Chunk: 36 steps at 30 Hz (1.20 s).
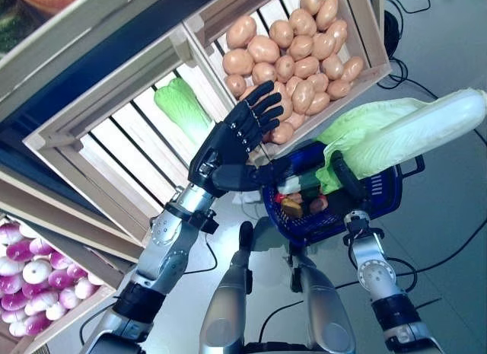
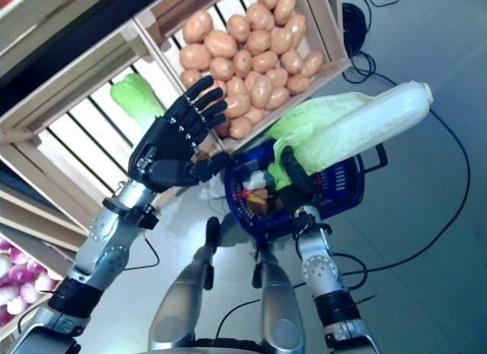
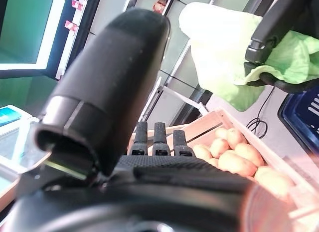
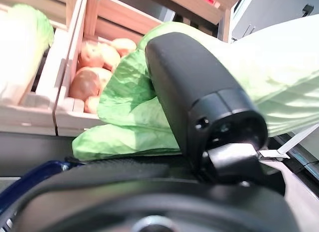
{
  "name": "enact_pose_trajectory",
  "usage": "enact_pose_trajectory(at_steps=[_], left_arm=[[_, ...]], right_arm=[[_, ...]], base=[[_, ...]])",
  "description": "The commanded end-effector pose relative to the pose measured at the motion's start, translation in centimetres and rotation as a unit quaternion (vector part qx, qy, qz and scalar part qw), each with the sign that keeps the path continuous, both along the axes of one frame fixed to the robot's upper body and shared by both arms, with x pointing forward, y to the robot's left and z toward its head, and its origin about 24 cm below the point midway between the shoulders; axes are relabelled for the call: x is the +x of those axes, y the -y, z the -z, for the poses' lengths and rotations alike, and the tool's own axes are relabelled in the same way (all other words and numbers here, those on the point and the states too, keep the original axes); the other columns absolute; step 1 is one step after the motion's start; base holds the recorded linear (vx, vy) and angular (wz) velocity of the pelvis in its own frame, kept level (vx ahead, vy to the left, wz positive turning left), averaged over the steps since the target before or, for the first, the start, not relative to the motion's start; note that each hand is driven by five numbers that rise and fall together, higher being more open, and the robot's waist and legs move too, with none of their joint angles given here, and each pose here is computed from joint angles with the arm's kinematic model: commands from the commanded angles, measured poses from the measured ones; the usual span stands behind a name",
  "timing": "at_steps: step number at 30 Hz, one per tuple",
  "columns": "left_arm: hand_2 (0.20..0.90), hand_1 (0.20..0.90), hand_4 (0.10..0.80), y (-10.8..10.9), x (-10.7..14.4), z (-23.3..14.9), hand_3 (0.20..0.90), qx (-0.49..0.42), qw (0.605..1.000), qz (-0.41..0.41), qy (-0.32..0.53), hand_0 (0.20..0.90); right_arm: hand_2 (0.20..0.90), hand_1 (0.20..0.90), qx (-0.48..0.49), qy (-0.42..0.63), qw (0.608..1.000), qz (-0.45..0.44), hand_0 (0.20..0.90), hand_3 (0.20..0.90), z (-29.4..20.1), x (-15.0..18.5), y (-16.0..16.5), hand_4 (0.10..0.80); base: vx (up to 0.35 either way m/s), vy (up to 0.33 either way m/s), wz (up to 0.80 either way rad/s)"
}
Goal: Put vegetables into the basket
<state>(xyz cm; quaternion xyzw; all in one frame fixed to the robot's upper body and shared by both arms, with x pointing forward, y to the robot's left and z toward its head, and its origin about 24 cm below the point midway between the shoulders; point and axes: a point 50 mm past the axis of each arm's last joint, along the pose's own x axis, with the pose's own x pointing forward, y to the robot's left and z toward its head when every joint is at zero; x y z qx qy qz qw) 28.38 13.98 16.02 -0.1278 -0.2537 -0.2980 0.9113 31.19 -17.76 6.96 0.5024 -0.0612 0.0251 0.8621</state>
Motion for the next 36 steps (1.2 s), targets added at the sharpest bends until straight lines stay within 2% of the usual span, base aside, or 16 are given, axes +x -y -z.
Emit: enact_pose_trajectory(at_steps=[1, 10, 12, 20, 36], left_arm=[[0.9, 0.9, 0.8, 0.9, -1.3, -5.7, 0.9, -0.072, 0.985, 0.034, 0.152, 0.9], [0.9, 0.9, 0.8, 1.6, -0.6, -6.8, 0.9, -0.093, 0.981, 0.052, 0.163, 0.9], [0.9, 0.9, 0.8, 1.6, -0.5, -7.1, 0.9, -0.094, 0.98, 0.047, 0.169, 0.9], [0.9, 0.9, 0.8, 1.3, 0.3, -7.8, 0.9, -0.107, 0.98, 0.039, 0.163, 0.9], [0.9, 0.9, 0.8, 2.2, 0.6, -8.5, 0.9, -0.123, 0.978, 0.022, 0.164, 0.9]], right_arm=[[0.3, 0.3, 0.048, 0.131, 0.989, 0.054, 0.3, 0.3, -6.0, 0.7, 1.6, 0.4], [0.3, 0.3, 0.019, 0.089, 0.993, 0.069, 0.3, 0.3, -6.3, 3.2, 2.6, 0.4], [0.3, 0.3, -0.008, 0.052, 0.995, 0.081, 0.3, 0.3, -5.9, 4.0, 3.7, 0.4], [0.3, 0.3, 0.049, -0.031, 0.992, 0.109, 0.3, 0.3, -4.4, 5.8, 6.3, 0.4], [0.3, 0.3, 0.141, -0.083, 0.983, 0.082, 0.3, 0.3, -3.6, 7.4, 4.2, 0.4]], base=[[-0.044, -0.015, 0.09], [-0.042, 0.011, 0.11], [-0.01, 0.036, 0.04], [-0.018, 0.029, 0.04], [-0.006, 0.017, -0.01]])
